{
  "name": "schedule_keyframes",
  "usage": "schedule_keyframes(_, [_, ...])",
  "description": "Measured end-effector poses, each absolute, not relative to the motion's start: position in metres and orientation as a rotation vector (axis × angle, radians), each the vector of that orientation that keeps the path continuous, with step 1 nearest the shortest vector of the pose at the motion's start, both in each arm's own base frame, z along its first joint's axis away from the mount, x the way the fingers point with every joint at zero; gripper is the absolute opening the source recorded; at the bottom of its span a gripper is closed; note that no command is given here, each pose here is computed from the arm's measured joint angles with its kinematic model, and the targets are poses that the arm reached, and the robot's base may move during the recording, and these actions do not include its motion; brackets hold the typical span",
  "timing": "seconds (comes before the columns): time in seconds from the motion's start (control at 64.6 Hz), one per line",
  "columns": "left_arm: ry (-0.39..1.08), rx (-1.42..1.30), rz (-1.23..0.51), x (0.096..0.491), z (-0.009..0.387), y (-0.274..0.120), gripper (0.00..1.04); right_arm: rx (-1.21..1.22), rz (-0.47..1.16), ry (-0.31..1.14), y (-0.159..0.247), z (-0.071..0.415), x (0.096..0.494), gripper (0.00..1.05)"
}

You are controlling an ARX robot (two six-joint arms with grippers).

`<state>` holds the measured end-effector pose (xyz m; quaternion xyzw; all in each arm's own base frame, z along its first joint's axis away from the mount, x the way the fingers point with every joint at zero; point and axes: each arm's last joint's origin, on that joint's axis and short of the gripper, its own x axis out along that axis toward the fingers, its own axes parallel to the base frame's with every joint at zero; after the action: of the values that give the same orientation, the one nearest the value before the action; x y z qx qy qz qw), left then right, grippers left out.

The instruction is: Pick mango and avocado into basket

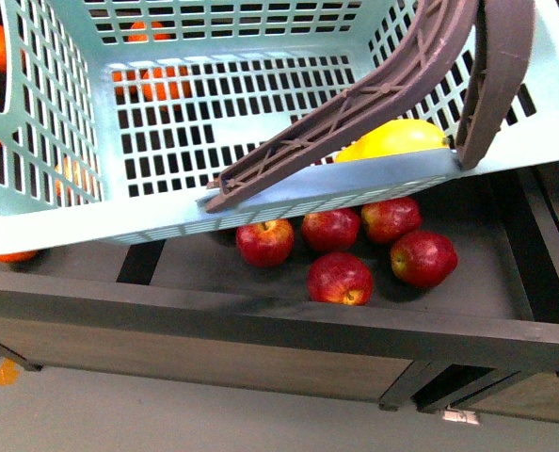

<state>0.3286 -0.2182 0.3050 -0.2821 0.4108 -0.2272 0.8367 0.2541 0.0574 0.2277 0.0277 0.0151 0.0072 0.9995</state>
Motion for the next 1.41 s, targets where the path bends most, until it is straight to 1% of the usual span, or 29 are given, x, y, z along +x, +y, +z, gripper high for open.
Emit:
schedule_keyframes(0.031, [0.869, -0.599, -0.478, 0.329, 0.305, -0.218, 0.14, 0.046, 0.007, 0.016, 0.053, 0.225, 0.248, 0.62])
schedule_keyframes(0.093, [0.868, -0.598, -0.476, 0.329, 0.305, -0.218, 0.14, 0.029, 0.008, -0.003, 0.043, 0.218, 0.231, 0.47])
schedule_keyframes(0.124, [0.867, -0.597, -0.476, 0.329, 0.305, -0.218, 0.14, 0.026, 0.009, -0.003, 0.041, 0.216, 0.227, 0.43])
schedule_keyframes(0.186, [0.868, -0.596, -0.477, 0.329, 0.305, -0.218, 0.14, 0.019, 0.006, 0.004, 0.035, 0.209, 0.218, 0.33])
schedule_keyframes(0.217, [0.868, -0.597, -0.477, 0.329, 0.305, -0.218, 0.14, 0.015, 0.004, 0.010, 0.032, 0.205, 0.213, 0.26])
schedule_keyframes(0.263, [0.868, -0.597, -0.477, 0.329, 0.305, -0.218, 0.14, 0.010, 0.004, 0.014, 0.029, 0.201, 0.207, 0.19])
schedule_keyframes(0.294, [0.867, -0.597, -0.476, 0.329, 0.305, -0.218, 0.14, 0.008, 0.006, 0.014, 0.026, 0.198, 0.202, 0.12])
schedule_keyframes(0.356, [0.866, -0.596, -0.475, 0.329, 0.305, -0.218, 0.14, 0.007, 0.008, 0.010, 0.023, 0.195, 0.195, 0.02])
schedule_keyframes(0.603, [0.868, -0.597, -0.477, 0.329, 0.305, -0.218, 0.14, 0.005, 0.004, 0.012, 0.012, 0.182, 0.167, 0.02])
schedule_keyframes(0.65, [0.867, -0.596, -0.477, 0.329, 0.305, -0.218, 0.14, 0.004, 0.028, 0.012, 0.008, 0.180, 0.163, 0.02])
schedule_keyframes(0.758, [0.867, -0.597, -0.477, 0.329, 0.305, -0.218, 0.14, 0.004, 0.000, 0.012, 0.001, 0.177, 0.156, 0.02])
schedule_keyframes(1.067, [0.867, -0.596, -0.477, 0.329, 0.305, -0.218, 0.14, 0.003, 0.003, 0.003, 0.000, 0.167, 0.138, 0.02])
schedule_keyframes(1.083, [0.867, -0.596, -0.477, 0.329, 0.305, -0.218, 0.14, 0.002, 0.004, 0.001, 0.000, 0.167, 0.138, 0.03])
schedule_keyframes(1.098, [0.868, -0.596, -0.478, 0.328, 0.305, -0.218, 0.14, 0.003, 0.003, -0.016, 0.000, 0.169, 0.136, 0.46])
schedule_keyframes(1.114, [0.868, -0.596, -0.477, 0.328, 0.305, -0.218, 0.14, 0.003, 0.003, -0.016, 0.000, 0.169, 0.136, 0.49])
schedule_keyframes(1.176, [0.867, -0.597, -0.476, 0.329, 0.305, -0.218, 0.14, 0.003, 0.003, -0.016, 0.000, 0.169, 0.136, 0.58])
schedule_keyframes(1.346, [0.867, -0.597, -0.477, 0.329, 0.305, -0.218, 0.14, 0.003, 0.003, -0.016, 0.000, 0.169, 0.136, 0.87])
schedule_keyframes(1.408, [0.867, -0.597, -0.477, 0.329, 0.305, -0.218, 0.14, 0.003, 0.003, -0.016, 0.000, 0.169, 0.136, 0.95])
